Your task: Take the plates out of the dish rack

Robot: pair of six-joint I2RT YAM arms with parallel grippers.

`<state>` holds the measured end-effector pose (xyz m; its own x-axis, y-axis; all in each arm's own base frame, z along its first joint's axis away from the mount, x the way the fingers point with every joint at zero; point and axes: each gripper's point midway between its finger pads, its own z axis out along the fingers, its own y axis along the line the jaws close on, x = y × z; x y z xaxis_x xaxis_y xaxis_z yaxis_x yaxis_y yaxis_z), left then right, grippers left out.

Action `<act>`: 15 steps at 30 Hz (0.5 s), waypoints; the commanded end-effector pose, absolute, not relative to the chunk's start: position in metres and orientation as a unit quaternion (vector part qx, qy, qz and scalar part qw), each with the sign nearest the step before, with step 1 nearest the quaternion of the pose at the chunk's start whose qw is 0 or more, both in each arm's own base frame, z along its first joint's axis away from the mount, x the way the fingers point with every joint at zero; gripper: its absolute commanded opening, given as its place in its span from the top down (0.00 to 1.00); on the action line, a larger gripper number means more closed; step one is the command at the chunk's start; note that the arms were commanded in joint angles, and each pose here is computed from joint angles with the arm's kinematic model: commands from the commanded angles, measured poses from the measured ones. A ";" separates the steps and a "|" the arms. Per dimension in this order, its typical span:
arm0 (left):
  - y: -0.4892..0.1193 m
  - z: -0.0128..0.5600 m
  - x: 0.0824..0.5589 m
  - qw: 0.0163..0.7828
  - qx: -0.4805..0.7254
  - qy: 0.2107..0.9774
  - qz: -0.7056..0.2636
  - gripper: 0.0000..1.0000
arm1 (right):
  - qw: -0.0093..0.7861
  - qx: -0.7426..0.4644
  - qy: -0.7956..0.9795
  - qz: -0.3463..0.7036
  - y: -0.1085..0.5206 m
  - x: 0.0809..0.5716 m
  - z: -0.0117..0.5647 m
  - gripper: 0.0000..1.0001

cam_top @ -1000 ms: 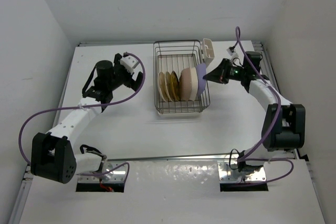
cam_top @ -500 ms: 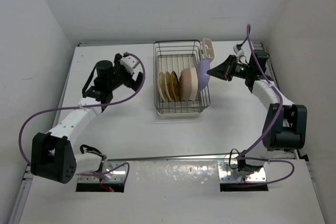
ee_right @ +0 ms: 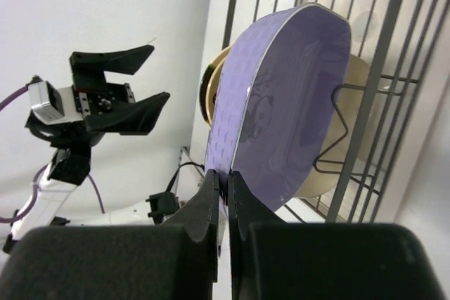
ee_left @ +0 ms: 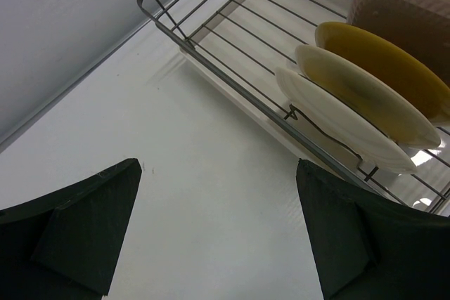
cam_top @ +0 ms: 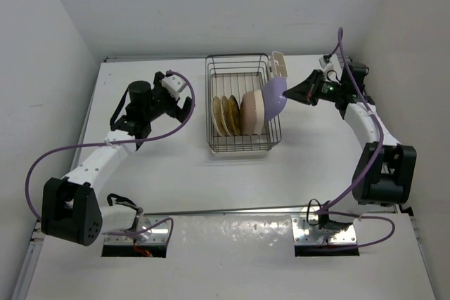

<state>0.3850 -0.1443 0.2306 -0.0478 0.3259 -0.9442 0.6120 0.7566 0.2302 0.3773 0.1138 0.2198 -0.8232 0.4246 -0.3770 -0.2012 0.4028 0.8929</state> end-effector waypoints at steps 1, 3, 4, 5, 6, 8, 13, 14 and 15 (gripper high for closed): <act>-0.152 0.248 0.384 0.630 0.342 0.687 -0.122 0.00 | 0.387 0.036 0.785 0.483 0.092 0.396 0.257 1.00; -0.152 0.249 0.385 0.630 0.343 0.686 -0.122 0.00 | 0.391 0.034 0.800 0.454 0.086 0.397 0.254 1.00; -0.154 0.250 0.384 0.631 0.345 0.684 -0.125 0.00 | 0.397 0.037 0.805 0.439 0.082 0.399 0.253 1.00; -0.154 0.250 0.384 0.631 0.345 0.684 -0.124 0.00 | 0.399 0.032 0.809 0.431 0.080 0.399 0.254 1.00; -0.154 0.250 0.384 0.630 0.346 0.684 -0.125 0.00 | 0.402 0.032 0.809 0.428 0.079 0.399 0.256 1.00; -0.155 0.250 0.383 0.630 0.346 0.683 -0.126 0.00 | 0.412 0.033 0.808 0.420 0.075 0.400 0.262 1.00; -0.155 0.250 0.384 0.631 0.348 0.681 -0.127 0.00 | 0.425 0.036 0.803 0.416 0.071 0.403 0.269 1.00; -0.156 0.250 0.384 0.631 0.349 0.681 -0.128 0.00 | 0.425 0.036 0.802 0.418 0.072 0.403 0.270 1.00; -0.156 0.250 0.384 0.632 0.349 0.680 -0.128 0.00 | 0.429 0.036 0.798 0.422 0.072 0.404 0.272 1.00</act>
<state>0.3843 -0.1468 0.2322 -0.0333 0.3264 -0.9447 0.6239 0.7452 0.2355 0.3914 0.0837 0.2394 -0.7337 0.4274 -0.5283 -0.2174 0.5890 0.7784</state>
